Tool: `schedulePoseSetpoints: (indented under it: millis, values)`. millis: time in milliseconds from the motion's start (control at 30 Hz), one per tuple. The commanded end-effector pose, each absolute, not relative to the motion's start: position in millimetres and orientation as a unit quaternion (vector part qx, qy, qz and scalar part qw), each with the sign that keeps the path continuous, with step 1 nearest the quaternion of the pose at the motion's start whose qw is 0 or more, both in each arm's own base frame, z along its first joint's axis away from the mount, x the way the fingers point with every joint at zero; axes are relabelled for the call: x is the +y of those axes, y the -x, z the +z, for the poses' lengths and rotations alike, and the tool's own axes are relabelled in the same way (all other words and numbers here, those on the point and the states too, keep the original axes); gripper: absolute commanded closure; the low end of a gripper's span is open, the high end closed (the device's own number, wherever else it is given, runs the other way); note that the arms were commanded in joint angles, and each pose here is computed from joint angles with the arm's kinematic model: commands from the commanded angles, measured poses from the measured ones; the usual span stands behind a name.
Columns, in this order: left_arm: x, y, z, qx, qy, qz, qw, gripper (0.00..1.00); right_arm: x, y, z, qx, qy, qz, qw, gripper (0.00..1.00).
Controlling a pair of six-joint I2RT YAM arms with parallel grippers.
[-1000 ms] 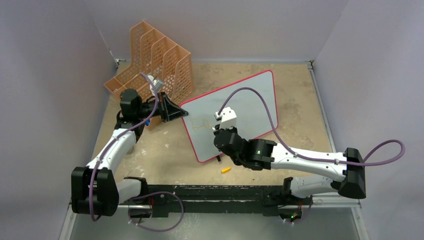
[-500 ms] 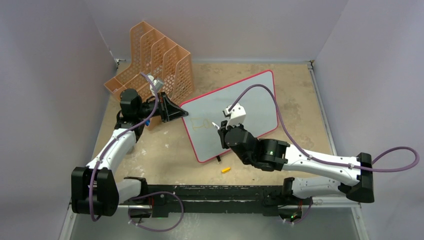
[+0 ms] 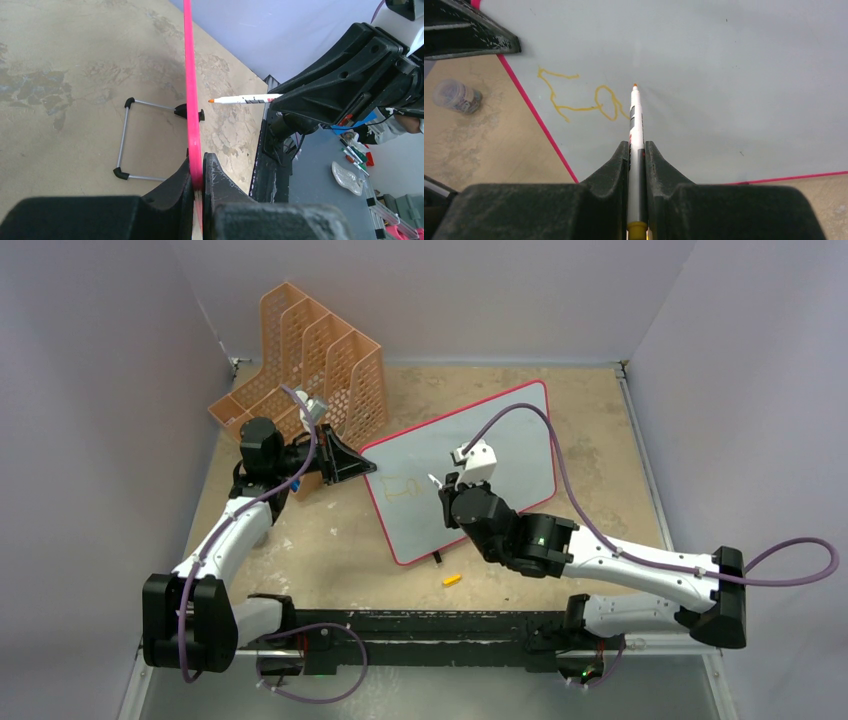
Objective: Write a sentence on the whiteboard
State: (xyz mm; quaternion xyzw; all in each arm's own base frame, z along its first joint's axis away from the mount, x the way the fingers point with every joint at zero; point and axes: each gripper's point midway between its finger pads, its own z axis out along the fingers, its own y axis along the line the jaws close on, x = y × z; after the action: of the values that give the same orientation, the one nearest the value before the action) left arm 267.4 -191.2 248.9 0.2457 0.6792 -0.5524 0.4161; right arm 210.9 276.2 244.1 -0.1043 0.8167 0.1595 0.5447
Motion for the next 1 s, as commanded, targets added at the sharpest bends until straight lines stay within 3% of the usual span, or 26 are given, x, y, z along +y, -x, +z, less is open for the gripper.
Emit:
schedulePoseSetpoints:
  millis: [0, 967]
  values:
    - [-193, -266, 263, 0.652, -0.291, -0.548, 0.435, 1.0, 278, -220, 258, 0.801, 0.085, 0.167, 0.568, 1.0]
    - [-193, -265, 264, 0.651, -0.293, -0.548, 0.436, 1.0, 291, -225, 256, 0.8, 0.1, 0.174, 0.566, 1.0]
